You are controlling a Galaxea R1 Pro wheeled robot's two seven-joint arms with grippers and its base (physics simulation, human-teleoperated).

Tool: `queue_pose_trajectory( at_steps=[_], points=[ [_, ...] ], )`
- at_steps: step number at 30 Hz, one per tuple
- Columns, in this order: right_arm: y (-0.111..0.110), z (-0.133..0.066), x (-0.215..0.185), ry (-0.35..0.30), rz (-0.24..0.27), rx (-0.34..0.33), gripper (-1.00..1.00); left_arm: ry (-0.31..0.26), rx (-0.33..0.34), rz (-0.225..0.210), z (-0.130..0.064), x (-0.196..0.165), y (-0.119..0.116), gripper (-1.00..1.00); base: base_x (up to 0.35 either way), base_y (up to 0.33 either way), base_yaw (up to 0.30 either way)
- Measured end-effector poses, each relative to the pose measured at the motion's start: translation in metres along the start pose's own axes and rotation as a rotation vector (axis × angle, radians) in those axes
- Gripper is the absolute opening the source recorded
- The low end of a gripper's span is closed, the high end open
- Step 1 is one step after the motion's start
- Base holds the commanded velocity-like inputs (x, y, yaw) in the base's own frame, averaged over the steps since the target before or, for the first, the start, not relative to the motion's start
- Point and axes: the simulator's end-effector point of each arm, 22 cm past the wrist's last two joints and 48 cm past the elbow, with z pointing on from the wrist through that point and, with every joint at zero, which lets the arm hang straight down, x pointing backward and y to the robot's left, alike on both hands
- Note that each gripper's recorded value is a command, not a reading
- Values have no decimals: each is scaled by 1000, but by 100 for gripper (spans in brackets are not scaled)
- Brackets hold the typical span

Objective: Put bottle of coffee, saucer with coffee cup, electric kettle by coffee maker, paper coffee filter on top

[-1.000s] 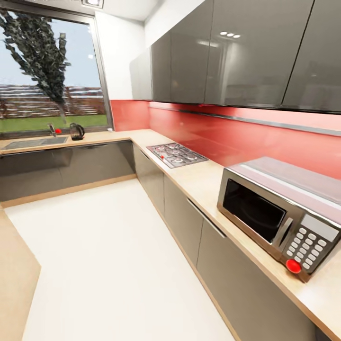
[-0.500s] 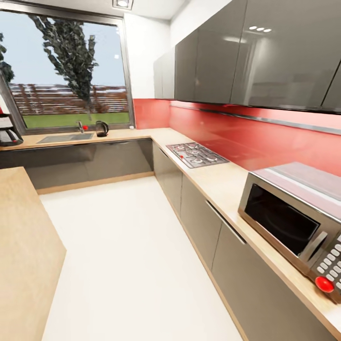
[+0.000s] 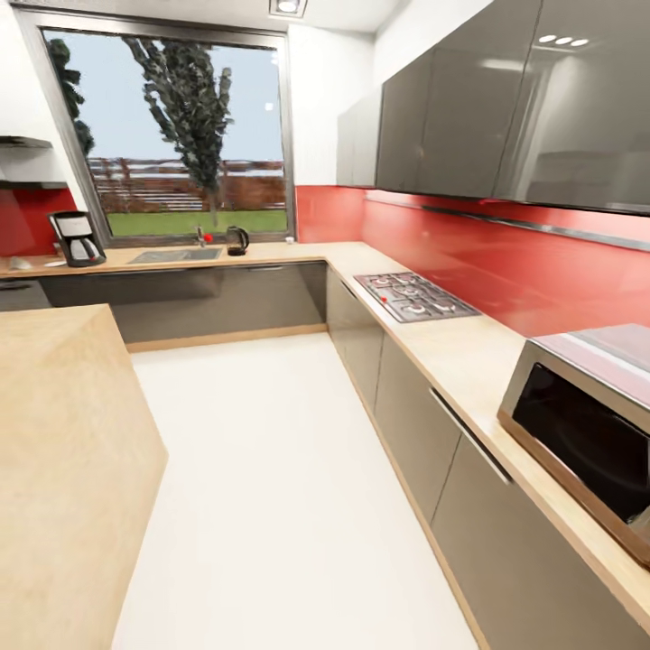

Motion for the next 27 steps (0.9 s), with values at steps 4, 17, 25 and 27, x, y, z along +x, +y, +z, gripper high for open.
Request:
queue_pose_trajectory(
  at_steps=[4,17,25,27],
  points=[
    [0,-3,3,3,0,0,100,3,-1,0,-3,3,1,100,0,0,276],
    [0,-7,7,8,0,0,100,7,-2,-2,-6,7,2,100,0,0,163],
    [-1,-7,7,10,0,1,100,2,-2,0,-6,5,2,100,0,0,2],
    [-4,-7,7,8,0,5,100,-22,-5,0,-6,-7,5,100,0,0,0]
  ],
)
